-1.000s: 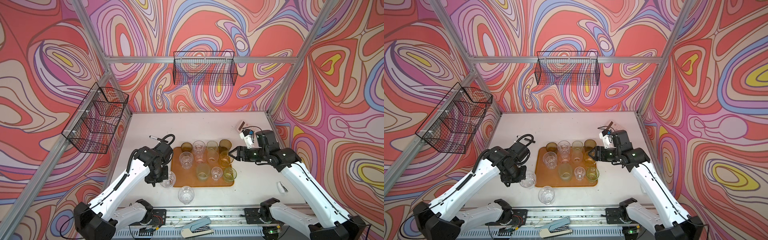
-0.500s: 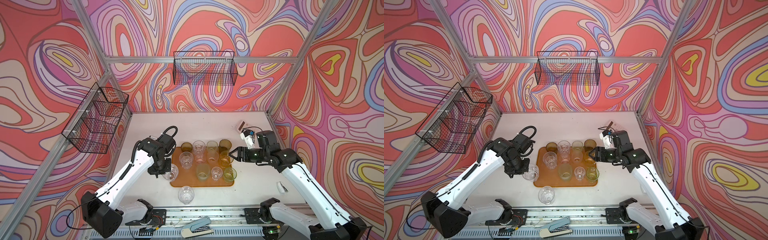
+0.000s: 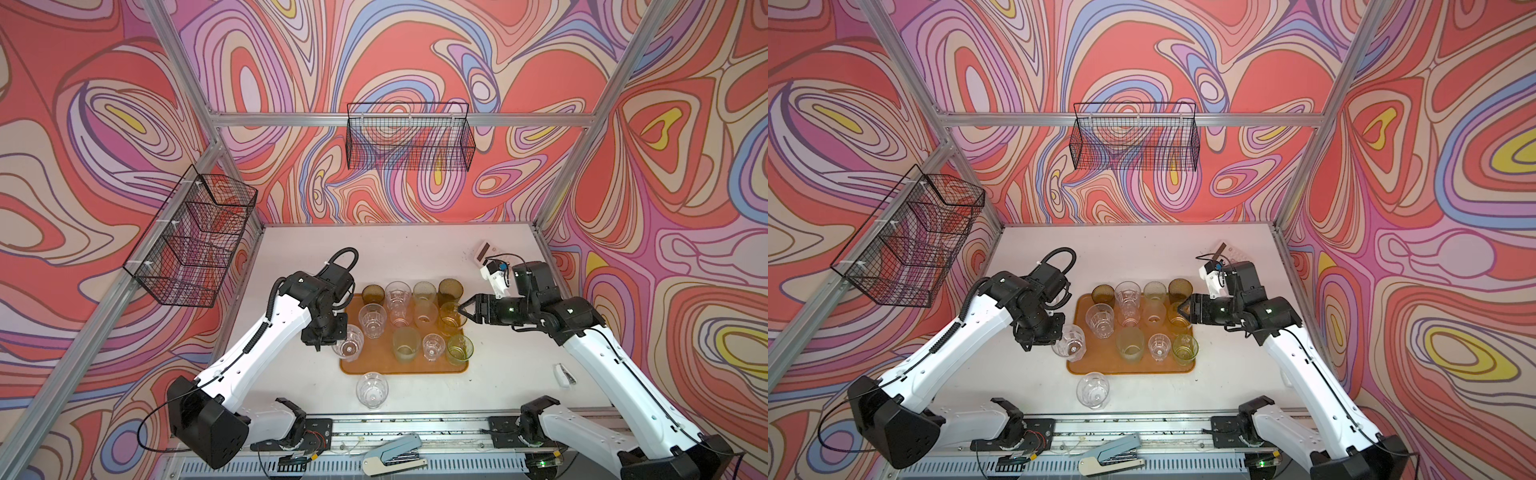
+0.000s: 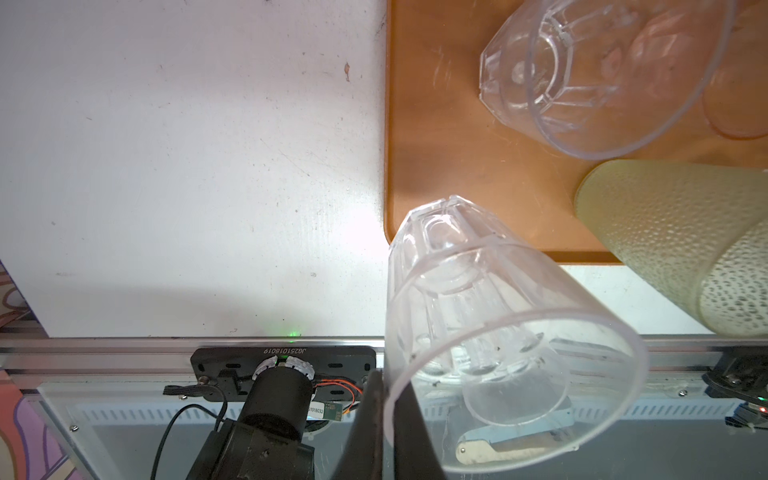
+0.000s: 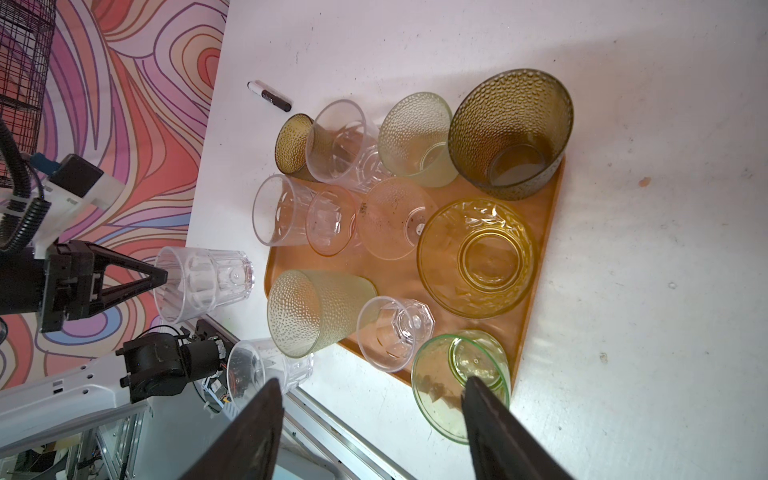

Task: Place the glasses into the tray
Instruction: 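Carry the clear glass with the left gripper over the tray edge nearest the robot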

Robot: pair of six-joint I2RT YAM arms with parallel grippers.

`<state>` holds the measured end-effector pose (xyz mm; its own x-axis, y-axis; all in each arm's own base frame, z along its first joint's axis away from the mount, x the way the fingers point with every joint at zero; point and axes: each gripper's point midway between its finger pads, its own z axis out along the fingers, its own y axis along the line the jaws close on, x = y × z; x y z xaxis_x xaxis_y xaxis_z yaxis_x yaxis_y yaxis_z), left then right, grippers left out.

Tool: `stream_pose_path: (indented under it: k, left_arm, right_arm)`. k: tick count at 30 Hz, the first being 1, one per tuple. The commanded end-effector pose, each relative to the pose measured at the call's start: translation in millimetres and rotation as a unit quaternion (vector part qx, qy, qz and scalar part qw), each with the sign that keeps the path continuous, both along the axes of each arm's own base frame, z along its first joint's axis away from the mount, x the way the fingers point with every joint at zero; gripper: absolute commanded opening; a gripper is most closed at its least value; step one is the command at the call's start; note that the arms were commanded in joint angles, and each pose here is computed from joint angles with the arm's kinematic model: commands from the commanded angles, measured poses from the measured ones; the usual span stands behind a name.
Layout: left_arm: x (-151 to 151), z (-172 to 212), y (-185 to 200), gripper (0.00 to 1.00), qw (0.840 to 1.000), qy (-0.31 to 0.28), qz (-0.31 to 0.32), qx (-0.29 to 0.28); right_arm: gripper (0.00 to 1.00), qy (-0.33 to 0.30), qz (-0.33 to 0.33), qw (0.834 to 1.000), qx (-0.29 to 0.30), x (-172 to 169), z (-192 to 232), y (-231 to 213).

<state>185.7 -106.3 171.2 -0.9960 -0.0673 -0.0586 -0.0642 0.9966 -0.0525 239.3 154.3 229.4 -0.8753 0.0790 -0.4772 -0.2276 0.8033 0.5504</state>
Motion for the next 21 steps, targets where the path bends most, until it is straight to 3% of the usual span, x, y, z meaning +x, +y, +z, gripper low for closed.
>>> stream_pose_path:
  k: [1,21]
  left_arm:
    - [1.6,-1.5,-8.2,0.00,1.000,0.001,0.005,-0.024]
    - [4.6,-16.6,-34.9,0.00,0.999,0.001,-0.003,-0.041]
  right_arm:
    - [0.71,-0.014,0.000,1.000,-0.003,1.1,5.4,-1.6]
    - [0.71,-0.011,-0.002,1.000,-0.007,-1.6,5.5,-3.8]
